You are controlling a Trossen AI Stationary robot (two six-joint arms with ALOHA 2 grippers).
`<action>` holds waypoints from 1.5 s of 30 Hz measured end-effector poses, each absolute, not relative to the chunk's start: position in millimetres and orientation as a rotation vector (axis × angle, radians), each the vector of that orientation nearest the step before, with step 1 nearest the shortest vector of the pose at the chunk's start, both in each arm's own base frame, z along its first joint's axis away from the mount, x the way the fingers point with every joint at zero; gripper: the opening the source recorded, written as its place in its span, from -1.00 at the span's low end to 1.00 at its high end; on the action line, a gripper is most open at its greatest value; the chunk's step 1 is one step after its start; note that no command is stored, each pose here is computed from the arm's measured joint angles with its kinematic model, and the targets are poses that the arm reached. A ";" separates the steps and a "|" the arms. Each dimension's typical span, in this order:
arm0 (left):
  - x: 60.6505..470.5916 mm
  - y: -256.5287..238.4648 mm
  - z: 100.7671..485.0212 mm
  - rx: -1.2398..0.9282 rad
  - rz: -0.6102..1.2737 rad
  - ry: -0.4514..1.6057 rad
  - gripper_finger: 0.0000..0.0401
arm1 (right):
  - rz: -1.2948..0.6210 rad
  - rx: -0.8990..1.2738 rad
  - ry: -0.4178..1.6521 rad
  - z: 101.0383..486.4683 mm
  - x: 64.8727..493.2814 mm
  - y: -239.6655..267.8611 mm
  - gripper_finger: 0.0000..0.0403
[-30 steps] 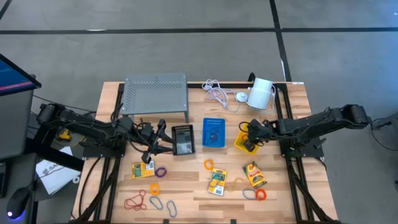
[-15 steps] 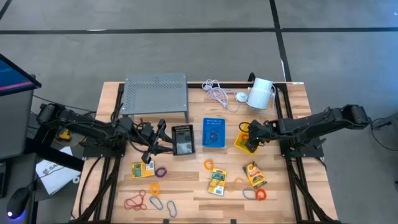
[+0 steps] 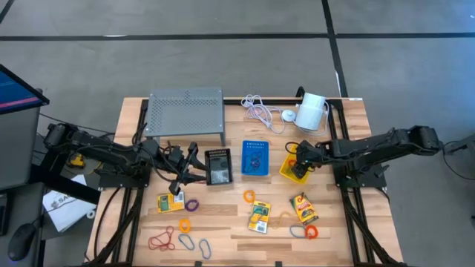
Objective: Pick & Place Office Desk Supplies
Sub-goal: Put the orange stretchable key holder into the yellow basket
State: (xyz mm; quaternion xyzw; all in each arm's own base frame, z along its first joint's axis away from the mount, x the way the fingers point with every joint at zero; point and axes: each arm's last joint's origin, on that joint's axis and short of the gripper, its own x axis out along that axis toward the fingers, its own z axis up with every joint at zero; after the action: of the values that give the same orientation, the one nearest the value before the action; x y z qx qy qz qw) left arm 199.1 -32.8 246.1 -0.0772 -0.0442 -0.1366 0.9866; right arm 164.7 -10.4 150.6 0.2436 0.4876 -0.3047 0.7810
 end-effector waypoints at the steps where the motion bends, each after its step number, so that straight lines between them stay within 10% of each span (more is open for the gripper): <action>1: 199.1 -32.8 246.1 -0.155 -0.274 -0.089 -0.30 | -0.661 0.528 1.055 152.0 165.1 -10.4 0.29; 10: 199.2 -32.9 245.4 -0.155 -0.274 -0.081 -0.30 | -0.569 0.448 1.055 208.2 178.1 -1.3 0.13; 26: 199.4 -32.9 242.7 -0.154 -0.272 -0.053 -0.30 | -0.310 0.561 0.869 267.3 125.2 35.4 -0.96; 45: 199.4 -32.9 242.7 -0.154 -0.272 -0.053 -0.30 | -0.089 0.793 1.192 257.8 116.6 95.3 -0.99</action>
State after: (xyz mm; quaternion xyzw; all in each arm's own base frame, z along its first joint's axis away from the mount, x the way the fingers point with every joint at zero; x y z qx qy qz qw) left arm 199.4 -32.9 242.7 -0.0768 -0.0264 -0.1353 0.9875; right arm 116.6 95.3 257.8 0.3633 0.5460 -0.0406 0.7538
